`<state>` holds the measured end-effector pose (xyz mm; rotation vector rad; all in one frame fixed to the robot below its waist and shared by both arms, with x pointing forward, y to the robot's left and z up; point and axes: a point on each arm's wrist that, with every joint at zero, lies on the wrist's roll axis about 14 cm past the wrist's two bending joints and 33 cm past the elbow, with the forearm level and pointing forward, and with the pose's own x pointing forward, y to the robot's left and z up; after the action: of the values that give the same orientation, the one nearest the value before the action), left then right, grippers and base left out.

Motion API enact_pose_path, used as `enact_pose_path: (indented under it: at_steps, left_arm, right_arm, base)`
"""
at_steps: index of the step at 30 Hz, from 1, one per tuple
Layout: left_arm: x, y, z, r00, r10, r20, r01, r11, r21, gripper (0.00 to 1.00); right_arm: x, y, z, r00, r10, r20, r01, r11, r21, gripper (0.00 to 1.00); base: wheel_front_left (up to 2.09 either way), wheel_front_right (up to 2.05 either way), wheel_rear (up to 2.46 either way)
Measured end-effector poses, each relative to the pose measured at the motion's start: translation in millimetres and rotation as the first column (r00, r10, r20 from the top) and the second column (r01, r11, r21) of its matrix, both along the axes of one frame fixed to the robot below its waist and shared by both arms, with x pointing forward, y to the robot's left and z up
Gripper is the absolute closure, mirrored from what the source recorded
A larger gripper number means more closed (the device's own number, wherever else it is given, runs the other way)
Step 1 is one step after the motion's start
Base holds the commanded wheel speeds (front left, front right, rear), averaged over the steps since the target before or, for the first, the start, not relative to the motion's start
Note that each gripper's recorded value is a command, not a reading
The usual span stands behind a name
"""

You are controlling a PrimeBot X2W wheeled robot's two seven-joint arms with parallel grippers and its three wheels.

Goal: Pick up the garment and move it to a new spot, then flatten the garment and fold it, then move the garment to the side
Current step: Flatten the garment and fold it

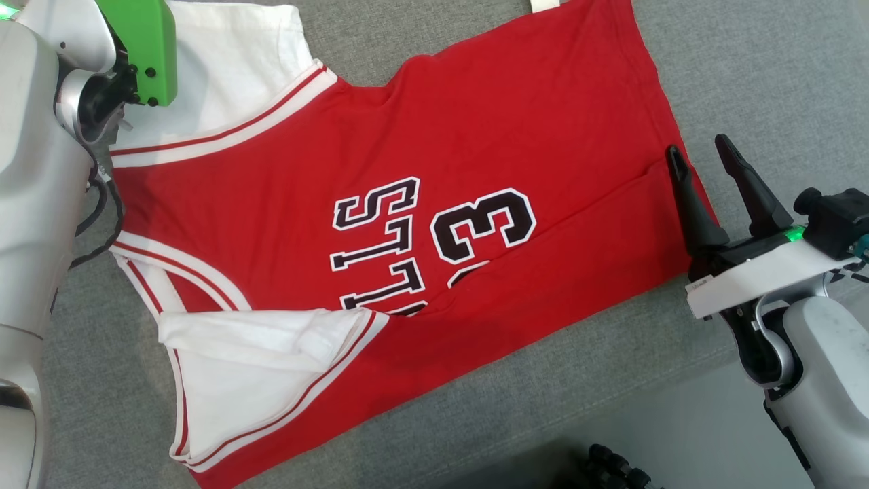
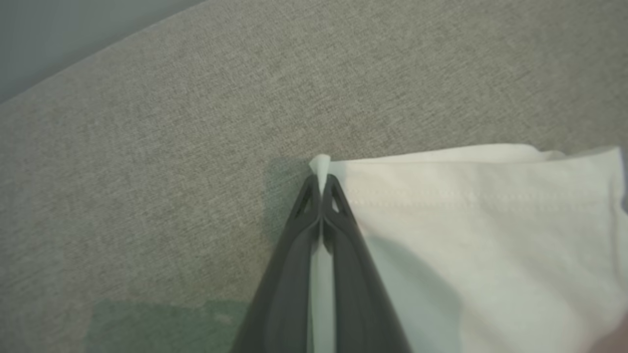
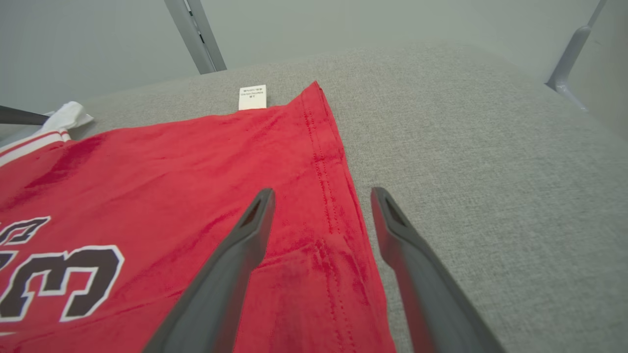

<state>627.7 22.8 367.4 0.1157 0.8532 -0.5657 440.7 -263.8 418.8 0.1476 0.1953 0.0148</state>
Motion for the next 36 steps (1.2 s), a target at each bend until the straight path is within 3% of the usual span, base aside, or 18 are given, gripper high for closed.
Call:
enact_pose_path:
  at_steps: [6,15,22,33,36]
  left_arm:
    - [5.8,2.5,5.4,0.999,0.011,0.044,-0.010,1.000,-0.024,1.00]
    - [6.2,-1.9,23.0,0.996,0.027,0.080,-0.020,0.996,-0.089,1.00]
    - [3.8,3.7,27.9,0.995,0.025,0.096,-0.016,0.996,-0.090,1.00]
    - [4.4,12.9,32.5,0.993,0.024,0.114,-0.015,0.997,-0.080,1.00]
    - [4.3,13.2,32.2,0.993,0.021,0.115,-0.012,0.997,-0.078,1.00]
  right_arm:
    - [20.3,5.0,6.9,0.999,0.032,0.026,-0.032,0.999,0.001,0.00]
    - [72.8,-13.3,10.5,0.996,0.065,-0.063,-0.073,0.987,-0.142,0.00]
    - [116.6,6.9,2.0,0.967,0.082,-0.242,-0.118,0.984,-0.137,0.00]
    - [139.0,12.4,-17.1,0.904,0.035,-0.426,-0.113,0.981,-0.160,0.00]
    - [142.9,13.9,-18.2,0.896,0.029,-0.444,-0.116,0.979,-0.170,0.17]
  base:
    - [0.00,0.00,0.00]
    - [0.00,0.00,0.00]
    - [0.00,0.00,0.00]
    - [0.00,0.00,0.00]
    - [0.00,0.00,0.00]
